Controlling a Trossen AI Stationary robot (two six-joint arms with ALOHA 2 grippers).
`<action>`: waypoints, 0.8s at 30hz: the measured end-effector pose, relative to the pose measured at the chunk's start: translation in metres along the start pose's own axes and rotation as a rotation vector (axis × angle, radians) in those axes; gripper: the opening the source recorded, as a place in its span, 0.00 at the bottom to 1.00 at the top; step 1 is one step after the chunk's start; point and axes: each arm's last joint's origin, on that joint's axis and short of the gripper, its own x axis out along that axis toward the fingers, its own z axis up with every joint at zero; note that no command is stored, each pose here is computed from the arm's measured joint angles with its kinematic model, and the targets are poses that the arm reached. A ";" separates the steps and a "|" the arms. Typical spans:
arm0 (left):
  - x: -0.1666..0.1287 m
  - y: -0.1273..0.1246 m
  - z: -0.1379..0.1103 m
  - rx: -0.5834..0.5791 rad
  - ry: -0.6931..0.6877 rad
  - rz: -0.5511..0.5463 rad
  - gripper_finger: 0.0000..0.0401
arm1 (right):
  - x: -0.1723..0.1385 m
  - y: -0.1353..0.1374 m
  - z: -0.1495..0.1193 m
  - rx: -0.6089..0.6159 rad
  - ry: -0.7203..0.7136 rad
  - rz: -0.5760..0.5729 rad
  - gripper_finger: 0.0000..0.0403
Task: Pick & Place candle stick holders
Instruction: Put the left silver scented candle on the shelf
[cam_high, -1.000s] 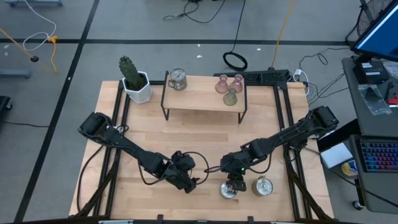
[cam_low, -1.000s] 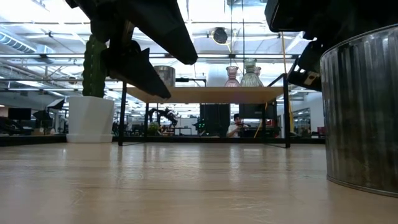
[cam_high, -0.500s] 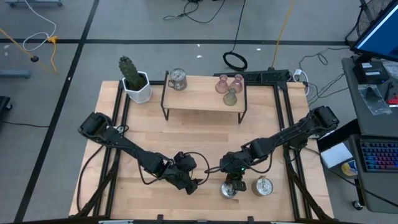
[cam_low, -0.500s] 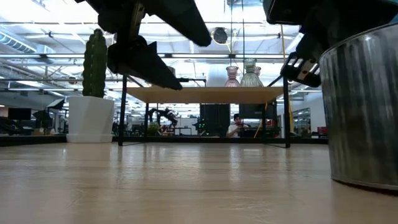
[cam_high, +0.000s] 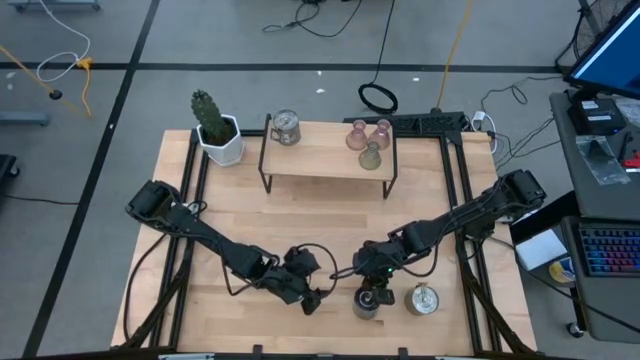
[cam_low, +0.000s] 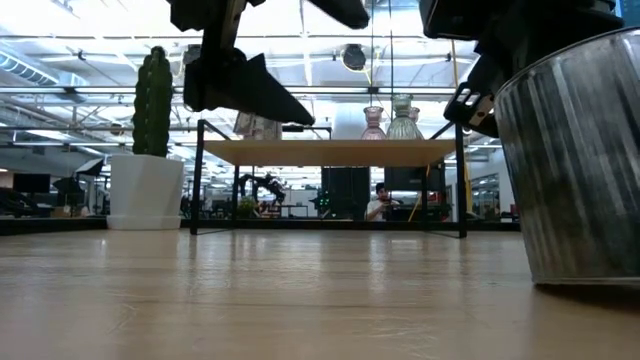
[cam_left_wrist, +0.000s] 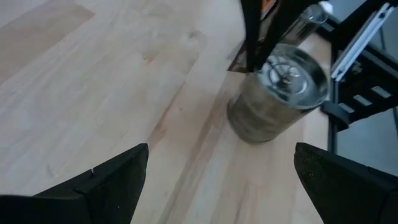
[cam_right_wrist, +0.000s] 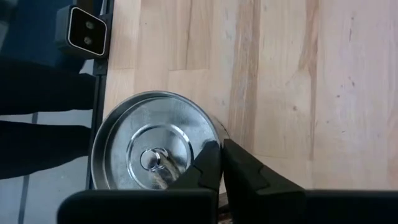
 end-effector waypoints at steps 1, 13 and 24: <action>0.000 -0.001 0.001 0.000 -0.006 -0.007 0.99 | -0.001 0.000 0.000 -0.001 0.000 -0.001 0.00; 0.002 0.001 0.006 0.013 -0.026 -0.013 0.99 | -0.015 -0.009 0.002 0.009 -0.019 -0.014 0.00; 0.006 0.007 0.013 0.067 -0.037 0.005 0.99 | -0.019 -0.018 0.010 0.016 -0.075 -0.021 0.00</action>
